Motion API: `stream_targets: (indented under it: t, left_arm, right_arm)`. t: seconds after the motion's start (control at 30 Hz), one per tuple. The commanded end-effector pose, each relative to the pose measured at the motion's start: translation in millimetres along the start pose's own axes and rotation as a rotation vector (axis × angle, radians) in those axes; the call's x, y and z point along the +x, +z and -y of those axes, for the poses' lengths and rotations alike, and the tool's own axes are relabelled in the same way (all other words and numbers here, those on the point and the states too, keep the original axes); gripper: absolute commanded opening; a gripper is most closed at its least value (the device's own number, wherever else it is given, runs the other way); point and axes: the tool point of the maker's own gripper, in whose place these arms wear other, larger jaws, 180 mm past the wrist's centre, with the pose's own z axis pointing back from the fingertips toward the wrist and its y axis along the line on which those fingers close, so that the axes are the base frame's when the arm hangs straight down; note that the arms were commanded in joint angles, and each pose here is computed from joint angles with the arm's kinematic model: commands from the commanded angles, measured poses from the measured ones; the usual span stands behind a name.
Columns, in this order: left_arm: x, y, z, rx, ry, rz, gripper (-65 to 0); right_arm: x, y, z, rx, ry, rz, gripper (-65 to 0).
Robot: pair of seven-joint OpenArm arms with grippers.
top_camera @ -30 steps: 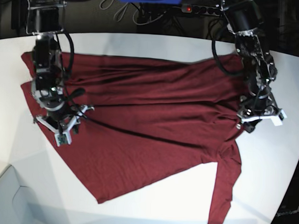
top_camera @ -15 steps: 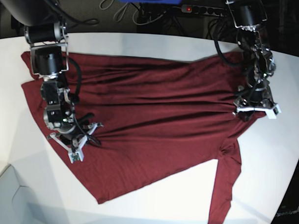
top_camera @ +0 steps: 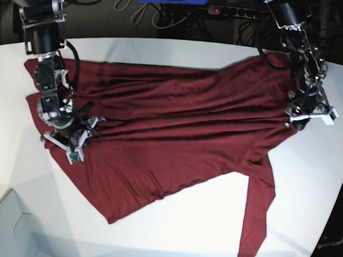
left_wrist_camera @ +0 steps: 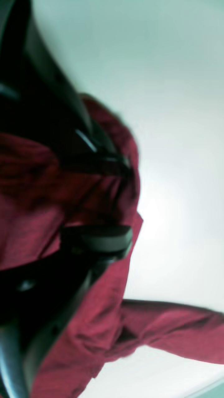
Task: Layout the t-shirt on the table in an organized manner, then fold the t-shirt properly
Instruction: 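Regrasp the shirt body with both grippers and pull it flatter, then release the shirt and move both grippers to new grasp points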
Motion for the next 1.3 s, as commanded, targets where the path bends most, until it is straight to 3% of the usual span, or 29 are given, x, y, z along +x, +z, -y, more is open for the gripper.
stream_targets:
  t: [0.0,0.2,0.3,0.53,0.8,1.0,1.27]
  left_arm:
    - [21.2,1.4,13.5,-0.034,-0.001,0.061,-39.4]
    - [46.0,16.4,49.2,-0.112,0.011,0.144,-39.4]
    - [45.7,17.6,71.2,-0.161,-0.004,0.145,-39.4]
    - [13.5,1.2,114.5,-0.244,-0.055,0.057,-39.4]
    - [-8.0,-24.9,122.2,-0.231,-0.037,-0.023,-39.4]
    - [-16.6,-37.4,108.7,-0.195,-0.046,-0.064,-39.4]
    - [-27.4,-33.3,70.5,-0.136,-0.083,-0.096,-39.4]
  right_arm:
    - [19.9,8.9,20.0,-0.050,-0.009,0.065,-45.9]
    - [58.8,57.2,29.5,-0.106,-0.035,0.233,-45.9]
    - [53.0,71.4,20.7,-0.098,-0.021,0.246,-45.9]
    - [2.1,88.3,-24.1,-0.025,-0.053,0.166,-45.9]
    - [-38.2,113.5,-48.9,0.019,-0.049,0.098,-46.0]
    - [-70.4,120.4,-60.1,0.043,-0.053,0.023,-46.0]
    - [-98.3,82.7,-50.5,0.033,-0.081,-0.073,-46.0]
